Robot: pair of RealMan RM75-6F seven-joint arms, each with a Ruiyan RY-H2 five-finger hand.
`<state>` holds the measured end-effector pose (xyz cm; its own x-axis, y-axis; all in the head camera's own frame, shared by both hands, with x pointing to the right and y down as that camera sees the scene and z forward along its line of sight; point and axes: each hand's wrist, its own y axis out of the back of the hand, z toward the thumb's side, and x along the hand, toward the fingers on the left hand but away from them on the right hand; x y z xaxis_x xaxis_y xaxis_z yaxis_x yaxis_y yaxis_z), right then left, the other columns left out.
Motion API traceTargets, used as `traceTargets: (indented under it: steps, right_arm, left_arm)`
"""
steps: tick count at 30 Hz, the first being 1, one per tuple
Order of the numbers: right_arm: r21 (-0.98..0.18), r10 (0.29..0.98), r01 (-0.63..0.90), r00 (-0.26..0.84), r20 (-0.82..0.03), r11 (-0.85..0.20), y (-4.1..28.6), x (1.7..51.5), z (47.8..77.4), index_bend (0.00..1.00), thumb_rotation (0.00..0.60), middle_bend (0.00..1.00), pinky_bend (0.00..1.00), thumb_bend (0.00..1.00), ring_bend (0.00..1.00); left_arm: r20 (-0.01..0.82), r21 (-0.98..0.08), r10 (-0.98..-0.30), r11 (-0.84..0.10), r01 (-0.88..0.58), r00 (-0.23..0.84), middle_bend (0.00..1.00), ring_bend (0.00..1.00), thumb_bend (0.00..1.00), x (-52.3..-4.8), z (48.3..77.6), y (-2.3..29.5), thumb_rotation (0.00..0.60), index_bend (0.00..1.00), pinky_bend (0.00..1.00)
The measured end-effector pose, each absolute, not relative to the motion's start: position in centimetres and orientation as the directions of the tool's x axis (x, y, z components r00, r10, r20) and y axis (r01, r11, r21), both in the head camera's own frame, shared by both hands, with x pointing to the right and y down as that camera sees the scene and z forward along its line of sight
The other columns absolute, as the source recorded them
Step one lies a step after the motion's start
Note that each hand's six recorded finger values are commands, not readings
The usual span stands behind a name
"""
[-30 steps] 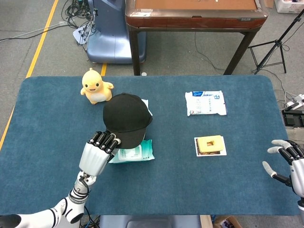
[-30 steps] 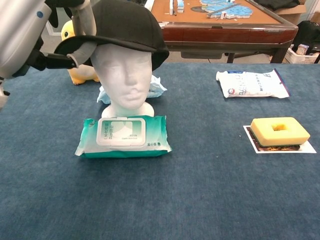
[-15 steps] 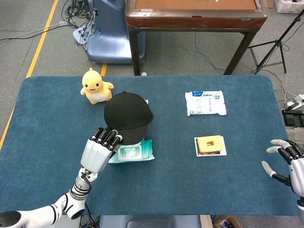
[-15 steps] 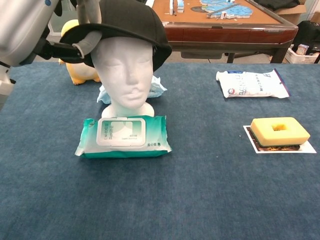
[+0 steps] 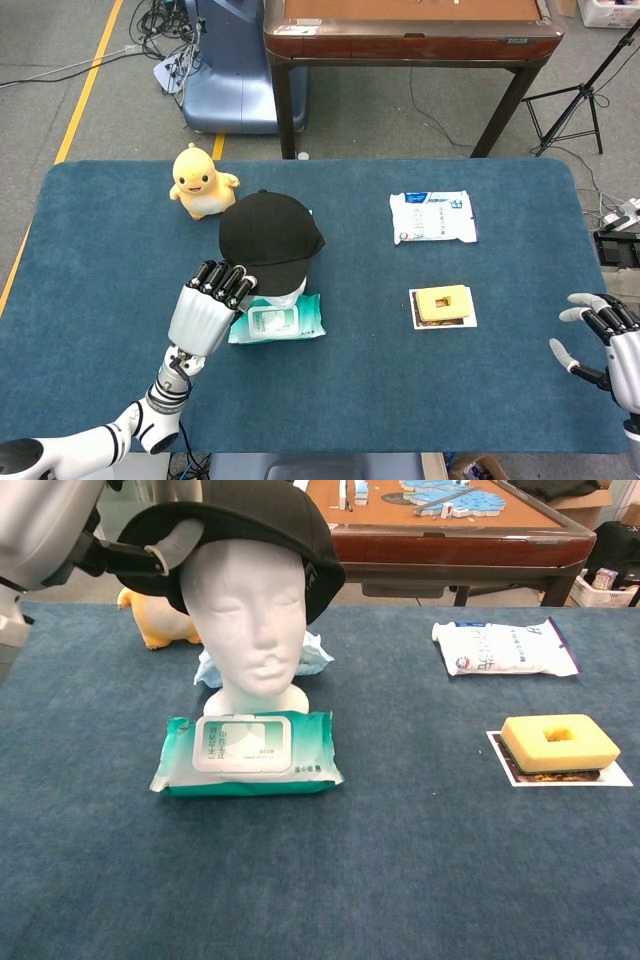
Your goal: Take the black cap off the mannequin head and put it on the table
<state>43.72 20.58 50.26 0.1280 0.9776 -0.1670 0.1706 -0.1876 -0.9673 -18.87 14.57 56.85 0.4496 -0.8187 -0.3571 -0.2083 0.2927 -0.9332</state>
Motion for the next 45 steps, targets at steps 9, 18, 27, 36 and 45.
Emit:
traceTargets:
  steps: [9, 18, 27, 36, 45]
  right_arm:
    - [-0.967, 0.977, 0.167, 0.130, -0.171, -0.191, 20.6, 43.6, 50.4, 0.46, 0.600, 0.34, 0.50, 0.24, 0.28]
    - [-0.967, 0.976, 0.165, 0.132, -0.175, -0.196, 20.5, 43.6, 50.5, 0.46, 0.600, 0.34, 0.50, 0.24, 0.28]
    - [-0.966, 0.975, 0.165, 0.132, -0.177, -0.198, 20.5, 43.5, 50.5, 0.46, 0.600, 0.34, 0.50, 0.25, 0.28]
    - [-0.966, 0.973, 0.155, 0.138, -0.186, -0.207, 20.5, 43.3, 50.8, 0.46, 0.600, 0.34, 0.50, 0.25, 0.28]
    - [-0.965, 0.972, 0.152, 0.138, -0.192, -0.212, 20.5, 43.2, 50.9, 0.46, 0.600, 0.34, 0.50, 0.24, 0.28]
  left_arm:
    - [-0.364, -0.931, -0.812, 0.305, -0.201, 0.455, 0.64, 0.46, 0.38, -18.6, 56.3, 13.9, 0.600, 0.67, 0.54]
    - [-0.359, -0.933, -0.817, 0.316, -0.170, 0.451, 0.64, 0.46, 0.38, -18.5, 56.6, 12.3, 0.600, 0.67, 0.54]
    - [-0.365, -0.930, -0.827, 0.341, -0.135, 0.428, 0.64, 0.46, 0.38, -19.2, 56.5, 10.6, 0.600, 0.67, 0.54]
    - [-0.379, -0.925, -0.846, 0.365, -0.110, 0.377, 0.64, 0.46, 0.38, -21.2, 55.7, 9.2, 0.600, 0.67, 0.54]
    - [-0.398, -0.916, -0.855, 0.391, -0.091, 0.332, 0.64, 0.46, 0.38, -23.3, 54.7, 8.4, 0.600, 0.67, 0.54]
